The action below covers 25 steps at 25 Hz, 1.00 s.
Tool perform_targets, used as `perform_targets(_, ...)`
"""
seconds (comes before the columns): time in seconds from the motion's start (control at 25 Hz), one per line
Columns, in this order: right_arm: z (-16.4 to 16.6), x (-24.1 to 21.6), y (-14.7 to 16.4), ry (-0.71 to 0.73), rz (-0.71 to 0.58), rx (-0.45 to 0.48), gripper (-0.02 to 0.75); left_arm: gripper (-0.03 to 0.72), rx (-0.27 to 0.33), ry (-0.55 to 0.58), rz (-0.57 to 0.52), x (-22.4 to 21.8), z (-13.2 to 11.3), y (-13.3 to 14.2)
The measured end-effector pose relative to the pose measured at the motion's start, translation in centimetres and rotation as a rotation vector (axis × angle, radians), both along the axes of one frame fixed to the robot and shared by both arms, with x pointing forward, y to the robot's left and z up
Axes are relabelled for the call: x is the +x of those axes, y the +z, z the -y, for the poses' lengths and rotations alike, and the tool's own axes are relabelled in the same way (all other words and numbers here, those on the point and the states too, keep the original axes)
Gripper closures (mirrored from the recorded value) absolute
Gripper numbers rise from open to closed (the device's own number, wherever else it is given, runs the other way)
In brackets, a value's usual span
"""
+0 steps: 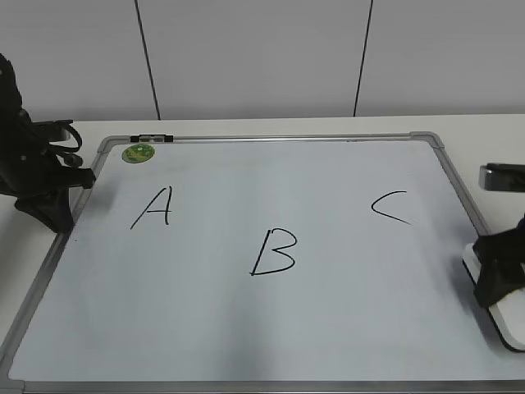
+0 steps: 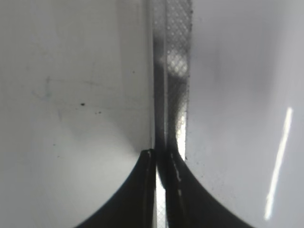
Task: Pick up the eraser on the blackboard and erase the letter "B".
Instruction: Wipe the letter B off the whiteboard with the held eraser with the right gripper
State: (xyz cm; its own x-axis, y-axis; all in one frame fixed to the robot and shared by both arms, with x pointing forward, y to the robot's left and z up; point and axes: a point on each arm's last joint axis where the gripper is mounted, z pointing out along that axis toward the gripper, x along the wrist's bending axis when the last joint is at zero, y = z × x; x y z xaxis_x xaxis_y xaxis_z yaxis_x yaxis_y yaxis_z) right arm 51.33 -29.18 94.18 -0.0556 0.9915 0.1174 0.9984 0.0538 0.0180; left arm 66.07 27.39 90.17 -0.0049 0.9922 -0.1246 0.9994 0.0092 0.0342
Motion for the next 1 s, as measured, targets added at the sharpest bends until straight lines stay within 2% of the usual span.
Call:
perform_targets(0.16,-0.9,2.0,2.8,0.034,0.050,0.073,0.220,0.668,-0.002,0.001,0.000,0.0,0.0,0.0)
perform_targets(0.36,-4.7,5.0,5.1,0.180,0.109,0.069,0.220,0.668,-0.003,0.002,0.000,0.0,0.0,0.0)
perform_targets(0.48,-7.5,6.4,5.2,0.258,0.101,0.037,0.220,0.668,-0.003,0.002,0.000,0.0,0.0,0.0)
perform_targets(0.8,-12.7,10.7,3.9,0.335,0.091,0.023,0.220,0.669,-0.003,0.002,0.000,0.0,0.0,0.0)
perform_targets(1.0,-16.1,12.7,2.1,0.402,0.060,-0.046,0.221,0.669,-0.005,0.003,0.000,0.0,0.0,0.0)
